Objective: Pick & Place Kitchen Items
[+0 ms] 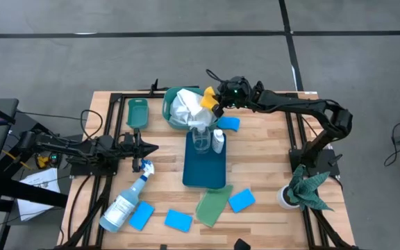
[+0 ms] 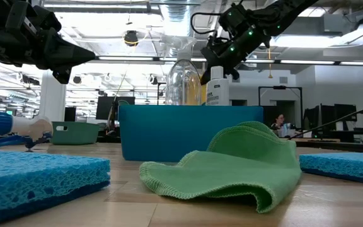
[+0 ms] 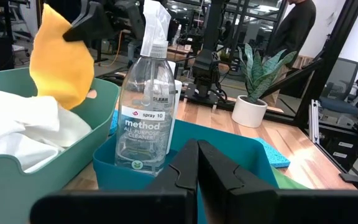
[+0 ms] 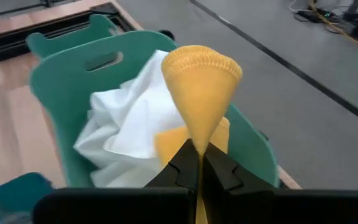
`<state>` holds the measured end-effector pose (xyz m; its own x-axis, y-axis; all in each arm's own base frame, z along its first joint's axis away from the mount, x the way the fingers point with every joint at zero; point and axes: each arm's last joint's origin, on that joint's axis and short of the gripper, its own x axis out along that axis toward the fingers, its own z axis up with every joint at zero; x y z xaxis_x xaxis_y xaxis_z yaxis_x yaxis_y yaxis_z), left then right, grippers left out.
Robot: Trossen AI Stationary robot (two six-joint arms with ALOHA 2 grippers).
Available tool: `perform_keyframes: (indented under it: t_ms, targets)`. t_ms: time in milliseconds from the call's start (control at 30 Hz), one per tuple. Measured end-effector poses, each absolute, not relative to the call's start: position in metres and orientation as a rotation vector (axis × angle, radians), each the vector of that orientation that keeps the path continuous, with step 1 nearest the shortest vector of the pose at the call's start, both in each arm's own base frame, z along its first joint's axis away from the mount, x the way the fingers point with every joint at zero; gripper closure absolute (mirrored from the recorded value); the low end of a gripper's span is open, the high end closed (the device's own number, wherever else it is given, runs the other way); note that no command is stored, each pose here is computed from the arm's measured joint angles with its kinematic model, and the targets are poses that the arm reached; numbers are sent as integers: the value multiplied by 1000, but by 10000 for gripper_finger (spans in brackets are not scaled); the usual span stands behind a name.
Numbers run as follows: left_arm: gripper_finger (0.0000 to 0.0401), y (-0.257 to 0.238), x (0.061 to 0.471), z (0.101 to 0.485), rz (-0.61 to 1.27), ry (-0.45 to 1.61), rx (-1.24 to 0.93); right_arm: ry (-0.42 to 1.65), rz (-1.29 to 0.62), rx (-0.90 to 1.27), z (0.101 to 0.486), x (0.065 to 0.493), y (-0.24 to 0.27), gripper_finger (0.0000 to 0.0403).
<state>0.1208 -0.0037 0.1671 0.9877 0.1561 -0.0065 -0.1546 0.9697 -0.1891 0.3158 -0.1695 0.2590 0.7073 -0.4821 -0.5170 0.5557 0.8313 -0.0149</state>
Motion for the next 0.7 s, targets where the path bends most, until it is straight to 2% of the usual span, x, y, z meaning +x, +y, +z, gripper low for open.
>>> perform_keyframes:
  t_ms: [333, 700]
  targets:
    - [401, -4, 121, 167, 157, -8, -191, 634, -525, 151, 221, 338, -161, 403]
    - [401, -4, 121, 167, 157, -8, -191, 626, -564, 164, 217, 337, -171, 403]
